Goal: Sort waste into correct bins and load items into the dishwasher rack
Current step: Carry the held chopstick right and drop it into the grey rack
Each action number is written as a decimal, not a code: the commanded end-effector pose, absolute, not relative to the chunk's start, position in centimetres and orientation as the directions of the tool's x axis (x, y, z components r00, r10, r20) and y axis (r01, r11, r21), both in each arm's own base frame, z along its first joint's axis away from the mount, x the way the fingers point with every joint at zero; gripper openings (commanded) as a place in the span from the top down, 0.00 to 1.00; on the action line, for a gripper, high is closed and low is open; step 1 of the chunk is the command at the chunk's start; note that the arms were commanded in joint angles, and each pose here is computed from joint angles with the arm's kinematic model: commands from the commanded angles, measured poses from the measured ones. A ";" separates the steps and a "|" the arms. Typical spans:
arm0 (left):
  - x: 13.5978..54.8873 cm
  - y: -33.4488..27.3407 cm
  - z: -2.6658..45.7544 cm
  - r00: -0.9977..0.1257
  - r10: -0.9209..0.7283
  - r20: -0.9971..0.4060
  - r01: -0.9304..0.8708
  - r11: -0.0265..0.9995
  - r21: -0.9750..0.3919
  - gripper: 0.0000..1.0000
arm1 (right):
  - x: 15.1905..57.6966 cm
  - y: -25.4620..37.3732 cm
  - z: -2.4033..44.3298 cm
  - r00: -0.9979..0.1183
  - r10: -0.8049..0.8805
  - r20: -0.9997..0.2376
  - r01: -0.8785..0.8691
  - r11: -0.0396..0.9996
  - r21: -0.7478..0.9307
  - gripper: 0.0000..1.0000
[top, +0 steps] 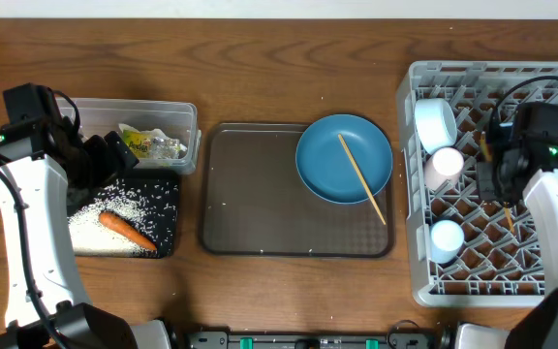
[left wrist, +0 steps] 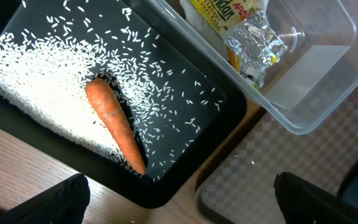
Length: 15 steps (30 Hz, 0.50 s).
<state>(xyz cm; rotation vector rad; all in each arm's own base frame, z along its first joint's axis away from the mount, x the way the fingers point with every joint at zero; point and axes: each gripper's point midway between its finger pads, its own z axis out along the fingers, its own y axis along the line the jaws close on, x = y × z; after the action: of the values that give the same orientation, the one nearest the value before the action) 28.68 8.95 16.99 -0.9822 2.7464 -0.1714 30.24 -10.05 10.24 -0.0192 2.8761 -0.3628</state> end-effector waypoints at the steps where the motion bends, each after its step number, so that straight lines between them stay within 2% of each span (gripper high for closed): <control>1: 28.6 9.2 17.8 -0.749 -0.635 -0.190 -0.608 0.772 -0.183 0.02 | 30.4 -10.2 9.9 -0.971 -0.017 -0.238 0.042 0.969 -0.243 0.39; 3: 28.6 9.2 17.8 -0.749 -0.635 -0.190 -0.608 0.772 -0.183 0.02 | 30.5 -10.1 9.9 -0.970 -0.020 -0.243 0.039 0.971 -0.236 0.33; 8: 28.6 9.2 17.8 -0.749 -0.635 -0.190 -0.608 0.772 -0.183 0.02 | 31.0 -9.9 10.7 -0.960 0.015 -0.280 0.079 0.972 -0.219 0.32; 11: 28.6 9.2 17.8 -0.749 -0.635 -0.190 -0.608 0.772 -0.183 0.02 | 31.6 -9.8 12.8 -0.937 0.064 -0.342 0.138 0.971 -0.195 0.33; 15: 28.6 9.2 17.8 -0.749 -0.635 -0.190 -0.608 0.772 -0.183 0.02 | 32.7 -6.7 16.8 -0.878 0.137 -0.459 0.150 0.989 0.007 0.31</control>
<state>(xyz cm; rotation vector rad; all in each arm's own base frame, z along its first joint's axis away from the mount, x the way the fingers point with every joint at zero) 28.68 8.95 16.99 -0.9822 2.7464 -0.1714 30.99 -9.01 11.99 0.1171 2.8222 -0.2510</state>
